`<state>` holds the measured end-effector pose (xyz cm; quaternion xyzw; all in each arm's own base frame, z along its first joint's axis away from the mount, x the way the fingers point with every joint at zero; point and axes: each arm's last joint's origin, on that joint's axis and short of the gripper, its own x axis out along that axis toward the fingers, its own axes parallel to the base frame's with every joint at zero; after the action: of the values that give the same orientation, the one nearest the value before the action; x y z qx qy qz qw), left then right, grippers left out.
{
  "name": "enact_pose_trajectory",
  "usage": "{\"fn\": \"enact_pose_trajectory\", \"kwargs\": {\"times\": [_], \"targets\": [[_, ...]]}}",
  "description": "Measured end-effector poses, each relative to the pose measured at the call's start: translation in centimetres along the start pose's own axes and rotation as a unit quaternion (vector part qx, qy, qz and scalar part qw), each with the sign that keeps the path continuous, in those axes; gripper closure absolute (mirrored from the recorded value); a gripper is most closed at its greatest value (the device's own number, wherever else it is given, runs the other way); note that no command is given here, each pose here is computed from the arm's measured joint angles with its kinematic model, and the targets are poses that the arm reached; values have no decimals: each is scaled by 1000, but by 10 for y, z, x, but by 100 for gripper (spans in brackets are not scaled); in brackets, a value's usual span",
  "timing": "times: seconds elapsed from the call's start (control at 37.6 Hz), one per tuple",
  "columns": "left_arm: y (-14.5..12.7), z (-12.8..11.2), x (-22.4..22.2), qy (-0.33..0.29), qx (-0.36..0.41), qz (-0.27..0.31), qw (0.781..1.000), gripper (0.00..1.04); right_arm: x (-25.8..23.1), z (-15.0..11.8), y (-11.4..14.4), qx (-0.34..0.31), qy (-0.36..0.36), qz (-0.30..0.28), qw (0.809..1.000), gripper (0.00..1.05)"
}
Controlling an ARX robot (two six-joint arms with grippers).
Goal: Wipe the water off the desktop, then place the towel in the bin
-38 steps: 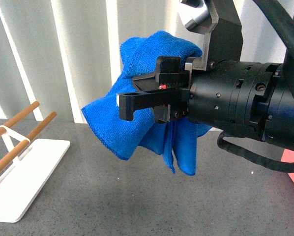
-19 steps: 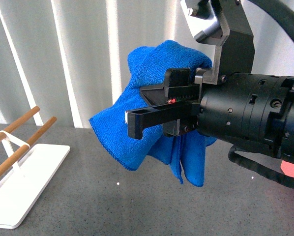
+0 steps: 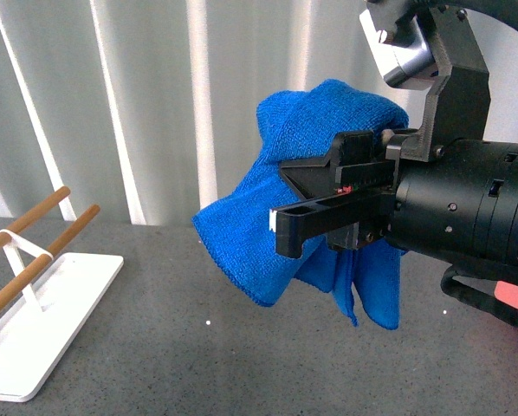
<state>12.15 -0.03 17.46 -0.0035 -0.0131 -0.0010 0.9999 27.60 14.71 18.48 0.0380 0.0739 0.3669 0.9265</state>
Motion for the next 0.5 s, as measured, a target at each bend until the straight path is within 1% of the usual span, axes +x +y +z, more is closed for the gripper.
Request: {"fn": "enact_pose_trajectory", "kwargs": {"times": [0.5], "targets": [[0,0,-11,0,0,0,1000,101,-5,-8,1,-10,9,3,1000,100]]}}
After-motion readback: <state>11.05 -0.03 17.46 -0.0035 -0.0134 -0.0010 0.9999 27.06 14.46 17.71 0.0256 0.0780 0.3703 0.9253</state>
